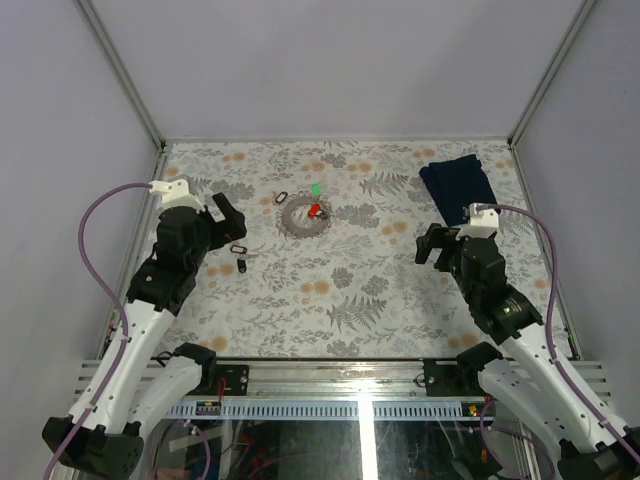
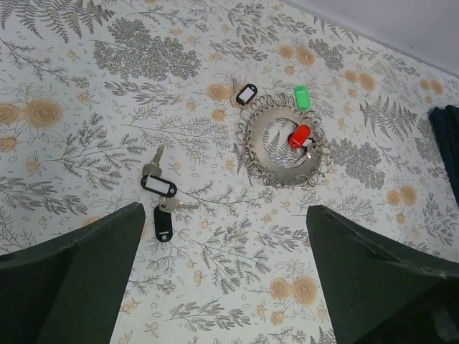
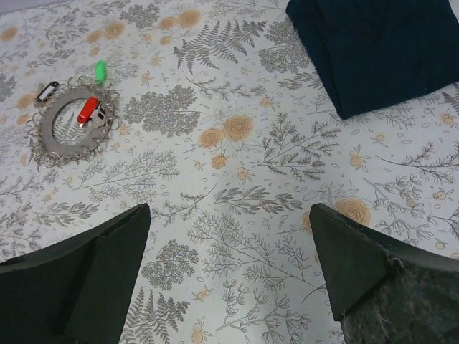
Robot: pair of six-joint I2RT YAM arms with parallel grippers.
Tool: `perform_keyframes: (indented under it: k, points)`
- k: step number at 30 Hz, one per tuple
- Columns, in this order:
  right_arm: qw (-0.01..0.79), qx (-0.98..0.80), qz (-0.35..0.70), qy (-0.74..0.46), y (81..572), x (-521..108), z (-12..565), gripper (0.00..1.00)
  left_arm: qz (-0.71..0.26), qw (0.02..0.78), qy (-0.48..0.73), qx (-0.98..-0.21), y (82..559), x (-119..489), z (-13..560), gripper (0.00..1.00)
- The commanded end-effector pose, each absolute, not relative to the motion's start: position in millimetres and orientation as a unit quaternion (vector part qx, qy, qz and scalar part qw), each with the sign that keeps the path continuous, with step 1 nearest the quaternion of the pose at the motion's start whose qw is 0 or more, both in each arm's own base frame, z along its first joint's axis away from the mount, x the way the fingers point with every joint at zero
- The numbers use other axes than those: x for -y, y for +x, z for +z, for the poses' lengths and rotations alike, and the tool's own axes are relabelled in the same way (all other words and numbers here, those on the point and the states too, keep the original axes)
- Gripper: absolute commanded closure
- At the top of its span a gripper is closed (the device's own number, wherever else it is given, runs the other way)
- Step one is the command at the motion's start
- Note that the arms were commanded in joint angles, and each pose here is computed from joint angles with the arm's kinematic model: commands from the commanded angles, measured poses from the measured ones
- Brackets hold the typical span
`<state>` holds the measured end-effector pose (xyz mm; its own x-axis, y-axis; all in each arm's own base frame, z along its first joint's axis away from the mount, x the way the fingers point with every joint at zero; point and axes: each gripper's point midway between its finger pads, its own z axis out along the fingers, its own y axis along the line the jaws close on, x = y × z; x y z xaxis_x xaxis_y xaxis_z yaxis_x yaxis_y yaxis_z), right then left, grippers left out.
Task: Put the keys on the keyring
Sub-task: Pick up the keyring from the center of the board.
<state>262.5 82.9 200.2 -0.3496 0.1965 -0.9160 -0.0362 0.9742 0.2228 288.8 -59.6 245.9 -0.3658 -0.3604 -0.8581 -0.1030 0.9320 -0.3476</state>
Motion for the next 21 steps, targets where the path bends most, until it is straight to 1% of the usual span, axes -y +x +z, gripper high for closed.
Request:
perform_keyframes:
  k: [1,8,12,15,19,21]
  points:
    - [0.587,-0.8,0.095,0.076,268,-76,212,0.01,-0.118,0.577,-0.149,-0.794,296,55,262,0.0]
    - [0.583,-0.805,0.08,0.071,273,-75,211,0.01,-0.117,0.571,-0.146,-0.8,298,56,257,0.0]
    - [0.572,-0.814,0.086,0.062,277,-83,207,0.01,-0.112,0.541,-0.153,-0.82,302,59,239,0.0]
    - [0.537,-0.838,0.095,0.027,282,-98,196,0.01,-0.113,0.508,-0.157,-0.84,304,65,217,0.0]
    - [0.46,-0.874,0.147,-0.052,288,-141,170,0.0,-0.111,0.471,-0.151,-0.862,305,70,188,0.0]
    - [0.43,-0.882,0.177,-0.074,293,-161,161,0.03,-0.109,0.456,-0.139,-0.872,305,73,178,0.02]
